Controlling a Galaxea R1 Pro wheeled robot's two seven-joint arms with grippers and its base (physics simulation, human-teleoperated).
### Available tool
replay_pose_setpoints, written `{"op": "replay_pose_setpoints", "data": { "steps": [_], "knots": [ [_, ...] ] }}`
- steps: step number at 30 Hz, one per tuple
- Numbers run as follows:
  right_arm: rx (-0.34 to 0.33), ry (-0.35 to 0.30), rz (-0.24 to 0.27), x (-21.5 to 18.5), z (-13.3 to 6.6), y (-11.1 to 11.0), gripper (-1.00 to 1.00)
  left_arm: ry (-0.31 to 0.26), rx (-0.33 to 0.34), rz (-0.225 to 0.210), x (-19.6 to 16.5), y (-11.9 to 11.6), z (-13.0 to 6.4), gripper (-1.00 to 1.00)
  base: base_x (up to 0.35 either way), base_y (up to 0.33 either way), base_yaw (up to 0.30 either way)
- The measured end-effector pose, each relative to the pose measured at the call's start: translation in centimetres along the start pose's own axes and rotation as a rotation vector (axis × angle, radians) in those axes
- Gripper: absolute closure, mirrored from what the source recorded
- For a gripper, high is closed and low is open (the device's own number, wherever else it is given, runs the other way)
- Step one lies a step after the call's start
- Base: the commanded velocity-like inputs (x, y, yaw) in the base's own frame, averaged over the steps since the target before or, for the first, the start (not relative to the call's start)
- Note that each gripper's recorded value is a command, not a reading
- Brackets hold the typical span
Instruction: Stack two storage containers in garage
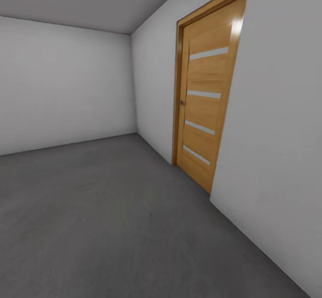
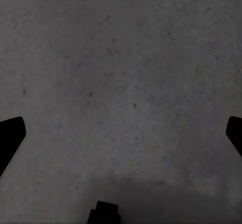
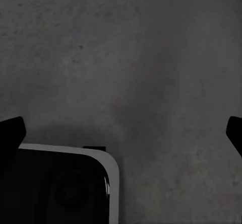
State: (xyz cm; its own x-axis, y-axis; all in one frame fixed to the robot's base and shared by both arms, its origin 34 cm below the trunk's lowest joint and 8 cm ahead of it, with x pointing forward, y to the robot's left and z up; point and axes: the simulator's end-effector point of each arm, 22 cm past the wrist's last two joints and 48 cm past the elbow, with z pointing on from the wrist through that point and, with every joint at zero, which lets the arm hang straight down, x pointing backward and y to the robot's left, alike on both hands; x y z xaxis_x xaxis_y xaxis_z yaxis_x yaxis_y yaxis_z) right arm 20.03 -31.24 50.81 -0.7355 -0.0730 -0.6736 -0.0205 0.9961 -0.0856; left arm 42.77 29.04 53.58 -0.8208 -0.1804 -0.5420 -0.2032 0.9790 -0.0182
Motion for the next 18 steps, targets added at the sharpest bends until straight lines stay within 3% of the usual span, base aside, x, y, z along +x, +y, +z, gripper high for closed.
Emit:
{"op": "replay_pose_setpoints", "data": {
  "steps": [18],
  "knots": [
    [0.000,0.000,0.000,0.00,0.00,0.00,-1.00,0.000,0.000,0.000,-0.01,0.00,0.00,-1.00,0.327,0.122,-0.017]
  ]
}}
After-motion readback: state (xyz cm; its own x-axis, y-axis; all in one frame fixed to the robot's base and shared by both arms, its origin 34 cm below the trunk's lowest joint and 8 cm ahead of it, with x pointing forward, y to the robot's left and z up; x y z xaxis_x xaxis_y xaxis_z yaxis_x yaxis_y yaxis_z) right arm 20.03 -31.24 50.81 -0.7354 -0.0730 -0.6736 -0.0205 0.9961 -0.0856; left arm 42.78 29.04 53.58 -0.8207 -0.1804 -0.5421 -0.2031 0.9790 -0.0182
